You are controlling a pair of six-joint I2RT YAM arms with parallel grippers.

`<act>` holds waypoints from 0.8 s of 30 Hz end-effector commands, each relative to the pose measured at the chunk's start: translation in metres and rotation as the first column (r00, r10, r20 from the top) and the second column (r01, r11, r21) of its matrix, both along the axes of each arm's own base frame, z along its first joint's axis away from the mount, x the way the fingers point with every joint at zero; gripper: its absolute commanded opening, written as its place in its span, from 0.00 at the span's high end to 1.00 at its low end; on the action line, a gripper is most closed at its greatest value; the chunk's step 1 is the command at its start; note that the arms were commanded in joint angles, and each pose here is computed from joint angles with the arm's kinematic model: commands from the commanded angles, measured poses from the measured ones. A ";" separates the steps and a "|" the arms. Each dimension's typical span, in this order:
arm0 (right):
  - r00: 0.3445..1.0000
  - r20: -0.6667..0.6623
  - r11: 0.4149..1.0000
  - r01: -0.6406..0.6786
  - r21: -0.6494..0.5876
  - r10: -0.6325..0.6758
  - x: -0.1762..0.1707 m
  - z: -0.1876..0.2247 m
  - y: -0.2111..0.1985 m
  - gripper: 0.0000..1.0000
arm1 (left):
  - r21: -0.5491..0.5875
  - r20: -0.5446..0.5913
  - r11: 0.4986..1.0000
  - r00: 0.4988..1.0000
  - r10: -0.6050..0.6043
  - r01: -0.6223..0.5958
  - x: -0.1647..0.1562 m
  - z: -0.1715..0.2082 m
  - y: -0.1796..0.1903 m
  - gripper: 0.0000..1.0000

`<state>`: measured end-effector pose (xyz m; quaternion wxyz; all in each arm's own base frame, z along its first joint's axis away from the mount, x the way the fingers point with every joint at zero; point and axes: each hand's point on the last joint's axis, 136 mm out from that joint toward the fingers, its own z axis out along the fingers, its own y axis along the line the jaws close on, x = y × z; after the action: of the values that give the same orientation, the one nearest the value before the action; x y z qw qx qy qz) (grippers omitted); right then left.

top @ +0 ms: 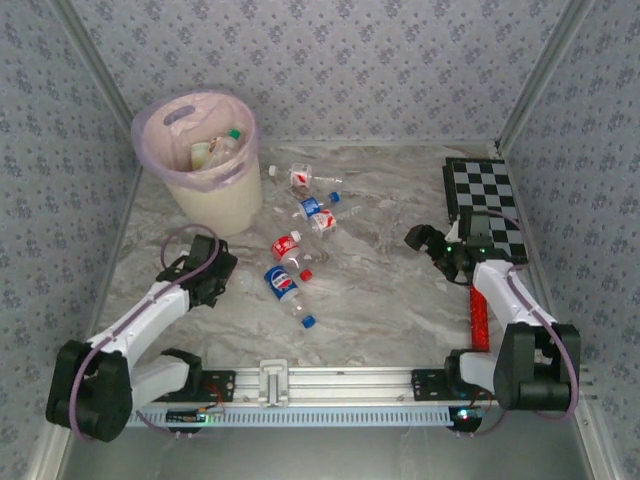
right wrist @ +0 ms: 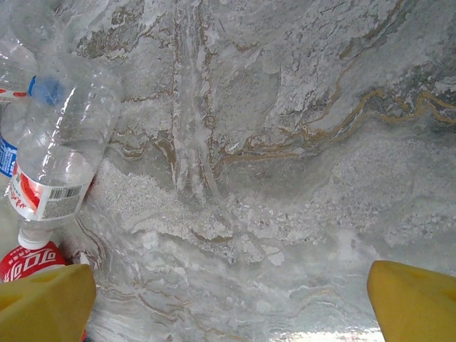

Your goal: Put the plastic bottles in the bin

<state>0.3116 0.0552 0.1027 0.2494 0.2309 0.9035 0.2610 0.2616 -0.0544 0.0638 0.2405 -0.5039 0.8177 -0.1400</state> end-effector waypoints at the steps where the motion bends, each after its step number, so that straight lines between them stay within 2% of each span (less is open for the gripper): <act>1: 1.000 0.004 1.000 -0.003 -0.017 0.004 -0.002 0.006 -0.003 0.00 | -0.020 0.070 0.997 0.995 0.069 -0.068 0.017 0.008 0.001 0.21; 5: 1.000 -0.004 1.000 -0.004 -0.009 0.003 -0.004 0.003 -0.001 0.00 | 0.000 0.064 0.996 0.994 0.086 -0.086 0.015 0.007 0.005 0.35; 11: 1.000 -0.007 1.000 -0.006 -0.005 0.006 -0.001 0.002 0.001 0.00 | 0.007 0.062 0.995 0.993 0.097 -0.097 0.009 0.005 0.008 0.43; 14: 1.000 -0.004 1.000 -0.015 -0.001 0.015 0.001 0.003 0.004 0.00 | 0.014 0.057 0.995 0.994 0.094 -0.095 0.006 0.002 0.009 0.37; 18: 1.000 -0.003 1.000 -0.024 -0.003 0.024 0.002 0.004 0.008 0.00 | 0.014 0.057 0.996 0.994 0.088 -0.089 0.006 -0.003 0.009 0.21; 21: 1.000 -0.009 1.000 -0.027 -0.002 0.027 0.003 0.002 0.009 0.00 | 0.014 0.057 0.996 0.994 0.089 -0.090 0.007 -0.006 0.009 0.20; 24: 0.999 -0.008 0.999 -0.034 -0.003 0.034 0.002 0.003 0.012 0.00 | 0.017 0.066 0.997 0.995 0.080 -0.081 0.010 -0.007 0.008 0.24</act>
<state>0.3077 0.0655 0.0972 0.2343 0.2193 0.9100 0.2625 0.2652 -0.0454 0.0551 0.2645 -0.5302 0.7948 -0.1310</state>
